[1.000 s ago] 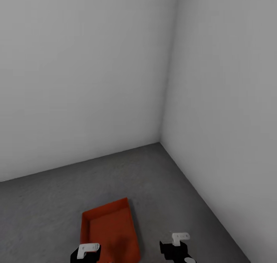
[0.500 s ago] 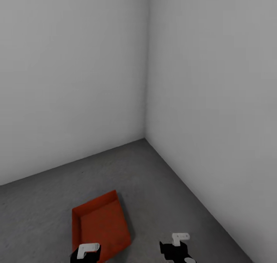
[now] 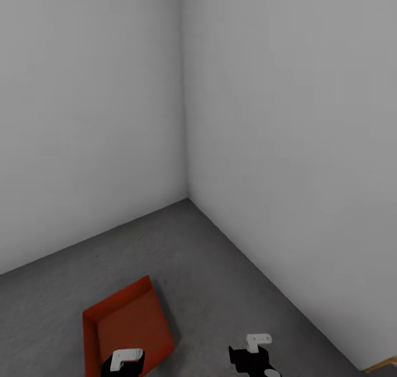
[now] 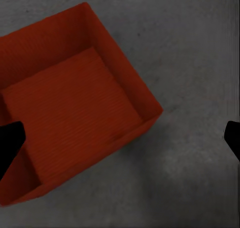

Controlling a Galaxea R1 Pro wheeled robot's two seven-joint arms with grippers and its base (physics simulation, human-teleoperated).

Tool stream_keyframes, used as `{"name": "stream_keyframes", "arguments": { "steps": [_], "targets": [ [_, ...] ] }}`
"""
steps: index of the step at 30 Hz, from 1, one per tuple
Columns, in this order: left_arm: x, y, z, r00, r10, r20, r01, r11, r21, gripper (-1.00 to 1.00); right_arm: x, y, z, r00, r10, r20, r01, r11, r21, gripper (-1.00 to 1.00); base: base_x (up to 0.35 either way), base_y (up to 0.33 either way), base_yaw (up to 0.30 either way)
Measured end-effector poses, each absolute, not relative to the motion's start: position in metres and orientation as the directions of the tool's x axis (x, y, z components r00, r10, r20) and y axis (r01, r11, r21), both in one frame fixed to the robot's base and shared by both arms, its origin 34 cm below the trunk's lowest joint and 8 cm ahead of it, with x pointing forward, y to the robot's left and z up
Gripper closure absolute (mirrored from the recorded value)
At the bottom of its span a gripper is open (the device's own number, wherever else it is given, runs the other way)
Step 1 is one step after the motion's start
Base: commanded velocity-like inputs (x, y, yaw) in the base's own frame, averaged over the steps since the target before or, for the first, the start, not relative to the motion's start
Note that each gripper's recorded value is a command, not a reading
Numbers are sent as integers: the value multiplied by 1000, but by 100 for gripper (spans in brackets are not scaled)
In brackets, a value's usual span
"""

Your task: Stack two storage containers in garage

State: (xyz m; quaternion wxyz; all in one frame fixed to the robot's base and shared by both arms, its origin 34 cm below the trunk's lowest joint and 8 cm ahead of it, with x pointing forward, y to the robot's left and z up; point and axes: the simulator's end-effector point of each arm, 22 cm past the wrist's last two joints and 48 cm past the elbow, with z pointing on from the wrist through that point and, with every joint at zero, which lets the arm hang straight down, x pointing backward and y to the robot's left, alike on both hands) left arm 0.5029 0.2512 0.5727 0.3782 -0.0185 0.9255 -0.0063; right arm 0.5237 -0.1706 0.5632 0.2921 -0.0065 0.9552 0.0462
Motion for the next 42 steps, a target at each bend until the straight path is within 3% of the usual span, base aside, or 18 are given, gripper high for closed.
{"name": "stream_keyframes", "arguments": {
  "steps": [15, 42],
  "targets": [
    [505, 251, 575, -708, -39, -705, -29, 999, -26, -100, 526, -172, 566, -825, 14, -565, -40, 996, 83, -100, -7, 0, -281],
    [509, 251, 580, -700, -39, -713, -29, 999, -26, -100, 530, -172, 571, -818, 14, -575, -41, 996, 82, -100, -161, 0, -299]
  ]
}}
